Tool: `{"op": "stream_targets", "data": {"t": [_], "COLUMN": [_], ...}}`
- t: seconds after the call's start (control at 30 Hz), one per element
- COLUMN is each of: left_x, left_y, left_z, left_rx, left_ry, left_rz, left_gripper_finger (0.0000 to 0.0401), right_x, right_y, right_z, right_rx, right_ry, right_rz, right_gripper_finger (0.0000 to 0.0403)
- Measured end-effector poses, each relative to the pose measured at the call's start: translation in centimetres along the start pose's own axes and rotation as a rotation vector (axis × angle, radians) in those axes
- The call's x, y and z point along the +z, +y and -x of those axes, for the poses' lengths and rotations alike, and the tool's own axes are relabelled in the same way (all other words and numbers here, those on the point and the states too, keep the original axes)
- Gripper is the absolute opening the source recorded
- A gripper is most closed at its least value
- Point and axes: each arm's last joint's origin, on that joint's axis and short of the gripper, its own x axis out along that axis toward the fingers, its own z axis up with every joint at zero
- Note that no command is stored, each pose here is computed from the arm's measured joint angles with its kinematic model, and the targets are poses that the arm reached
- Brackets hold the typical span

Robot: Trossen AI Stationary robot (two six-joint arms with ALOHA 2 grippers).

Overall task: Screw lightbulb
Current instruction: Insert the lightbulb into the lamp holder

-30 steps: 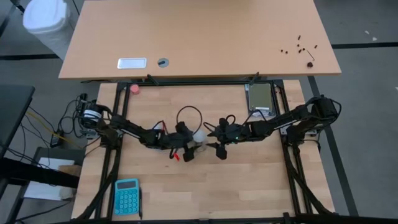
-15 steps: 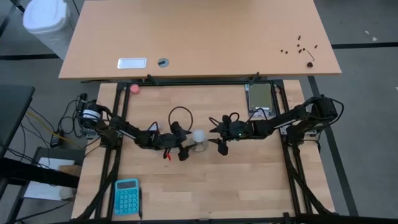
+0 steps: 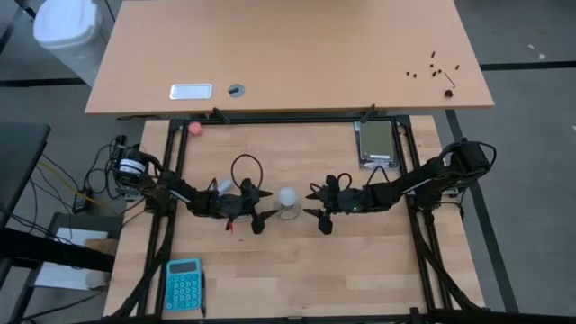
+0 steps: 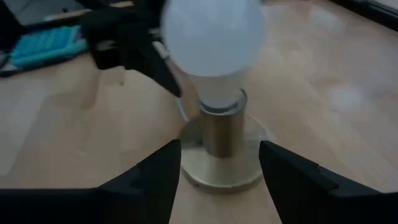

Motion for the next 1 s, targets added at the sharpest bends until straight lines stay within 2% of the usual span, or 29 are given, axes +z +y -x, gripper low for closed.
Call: {"op": "stream_targets", "data": {"t": [0.27,0.47,0.73,0.87,1.0], "left_x": [0.5,-0.1,-1.2,-1.8,-1.6], "left_y": [0.3,0.7,0.1,0.0,-0.3], "left_z": [-0.4,-1.2,-3.0,-3.7,-4.3], "left_rx": [0.023,0.058,-0.012,-0.01,-0.007], "left_ry": [-0.008,0.032,0.012,0.018,-0.04], "left_rz": [0.024,0.017,-0.049,-0.081,-0.095], "left_gripper_finger": [0.0326,0.0318,0.0316,0.0316,0.0316], "right_x": [0.2,1.0,0.7,0.5,0.5], "right_y": [0.0,-0.7,-1.6,-1.9,-2.0], "right_z": [0.0,-0.3,-0.9,-1.2,-1.2], "right_rx": [0.005,-0.011,-0.041,-0.052,-0.055], "right_ry": [-0.017,-0.072,-0.052,-0.043,-0.04], "right_rz": [0.099,0.032,0.071,0.073,0.072], "right_gripper_finger": [0.023,0.023,0.023,0.023,0.023]}}
